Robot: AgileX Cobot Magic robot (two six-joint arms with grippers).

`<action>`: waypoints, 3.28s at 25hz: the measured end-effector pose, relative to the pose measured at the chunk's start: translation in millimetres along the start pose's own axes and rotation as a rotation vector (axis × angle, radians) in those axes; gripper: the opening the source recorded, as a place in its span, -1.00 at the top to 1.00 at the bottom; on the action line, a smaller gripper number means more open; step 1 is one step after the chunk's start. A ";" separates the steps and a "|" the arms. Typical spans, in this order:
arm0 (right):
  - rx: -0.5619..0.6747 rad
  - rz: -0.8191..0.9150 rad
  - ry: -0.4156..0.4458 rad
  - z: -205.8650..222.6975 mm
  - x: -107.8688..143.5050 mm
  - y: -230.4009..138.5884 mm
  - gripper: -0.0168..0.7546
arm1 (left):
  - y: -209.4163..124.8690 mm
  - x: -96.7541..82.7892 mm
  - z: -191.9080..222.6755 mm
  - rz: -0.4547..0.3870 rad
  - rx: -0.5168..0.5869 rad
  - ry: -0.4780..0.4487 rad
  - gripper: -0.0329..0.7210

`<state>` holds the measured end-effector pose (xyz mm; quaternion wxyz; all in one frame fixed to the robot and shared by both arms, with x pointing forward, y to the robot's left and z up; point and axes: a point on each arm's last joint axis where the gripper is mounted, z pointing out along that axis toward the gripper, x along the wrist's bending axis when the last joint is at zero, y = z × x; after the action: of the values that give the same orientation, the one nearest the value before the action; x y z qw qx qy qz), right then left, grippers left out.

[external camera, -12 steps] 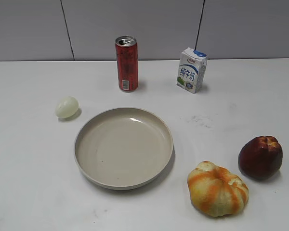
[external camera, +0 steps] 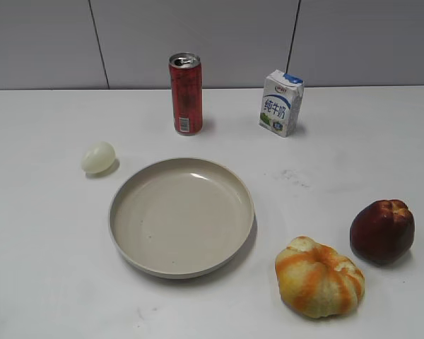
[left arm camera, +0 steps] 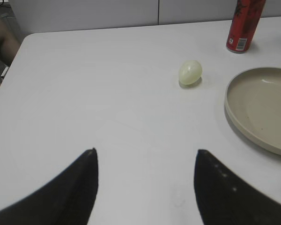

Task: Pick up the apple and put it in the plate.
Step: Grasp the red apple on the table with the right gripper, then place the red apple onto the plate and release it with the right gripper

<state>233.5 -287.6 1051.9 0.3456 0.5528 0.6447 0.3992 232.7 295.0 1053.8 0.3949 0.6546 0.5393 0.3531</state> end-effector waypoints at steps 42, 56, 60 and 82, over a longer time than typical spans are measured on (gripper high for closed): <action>0.799 0.181 0.121 261.8 -19.3 60.8 -0.75 | 0.0 0.0 0.0 0.000 0.000 0.000 -0.39; 0.939 0.104 0.038 304.8 -6.7 34.1 -0.75 | 0.0 0.0 0.0 0.000 0.000 0.000 -0.39; 1.003 0.116 0.039 315.4 -5.7 19.2 -0.69 | 0.0 0.0 0.0 0.000 0.000 0.000 -0.39; 0.744 -0.139 0.308 320.1 115.0 151.4 -0.62 | 0.0 0.0 0.0 0.000 0.000 0.000 -0.39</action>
<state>566.2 -120.8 1045.5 0.0474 0.5290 0.8252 0.1924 232.7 295.0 1053.8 0.3949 0.6546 0.5393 0.3531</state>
